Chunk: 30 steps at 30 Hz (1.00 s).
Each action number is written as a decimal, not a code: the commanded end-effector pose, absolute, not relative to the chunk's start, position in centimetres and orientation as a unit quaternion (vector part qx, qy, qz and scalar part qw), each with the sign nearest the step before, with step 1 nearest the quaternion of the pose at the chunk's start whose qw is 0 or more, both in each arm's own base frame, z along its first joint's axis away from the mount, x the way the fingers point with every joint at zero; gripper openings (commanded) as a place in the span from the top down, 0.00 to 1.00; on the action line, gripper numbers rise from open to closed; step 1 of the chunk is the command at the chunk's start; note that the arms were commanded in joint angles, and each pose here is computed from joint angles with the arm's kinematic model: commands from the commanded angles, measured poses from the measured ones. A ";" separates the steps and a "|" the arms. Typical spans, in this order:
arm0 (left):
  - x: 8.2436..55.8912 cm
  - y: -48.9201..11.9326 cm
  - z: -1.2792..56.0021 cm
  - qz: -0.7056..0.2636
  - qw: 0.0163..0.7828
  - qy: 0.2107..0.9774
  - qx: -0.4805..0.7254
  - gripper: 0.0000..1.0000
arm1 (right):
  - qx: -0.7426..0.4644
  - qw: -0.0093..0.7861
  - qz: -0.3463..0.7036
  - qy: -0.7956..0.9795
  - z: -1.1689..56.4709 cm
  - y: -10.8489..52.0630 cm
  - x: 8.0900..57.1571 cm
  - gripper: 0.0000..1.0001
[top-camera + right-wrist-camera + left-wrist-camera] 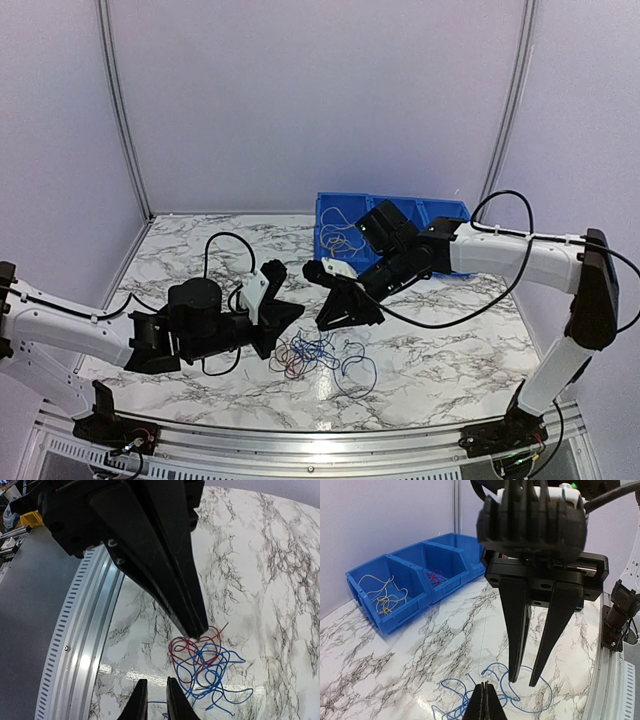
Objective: Untangle the cables
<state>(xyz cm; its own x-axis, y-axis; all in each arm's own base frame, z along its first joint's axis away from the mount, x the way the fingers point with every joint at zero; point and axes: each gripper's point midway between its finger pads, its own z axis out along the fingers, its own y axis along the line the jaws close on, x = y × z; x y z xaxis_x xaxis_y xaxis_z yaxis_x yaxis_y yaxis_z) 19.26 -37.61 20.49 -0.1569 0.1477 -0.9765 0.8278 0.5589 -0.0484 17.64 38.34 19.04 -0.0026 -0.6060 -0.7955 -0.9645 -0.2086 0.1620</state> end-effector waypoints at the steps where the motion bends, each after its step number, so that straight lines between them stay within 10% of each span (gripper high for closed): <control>1: 19.7 -36.1 18.8 -0.302 0.543 0.713 0.324 1.00 | -0.668 0.251 0.335 0.615 16.1 37.5 19.5 0.83; 11: 19.0 -34.9 11.8 -0.301 0.479 0.766 0.306 0.92 | -0.669 0.245 0.269 0.648 10.4 37.9 22.6 0.68; 18: 20.6 -35.1 8.6 -0.284 0.460 0.799 0.261 0.66 | -0.673 0.220 0.270 0.653 8.2 39.2 23.4 0.53; 30: 22.3 -37.0 5.4 -0.300 0.438 0.810 0.250 0.77 | -0.671 0.204 0.275 0.657 5.8 41.3 24.3 0.53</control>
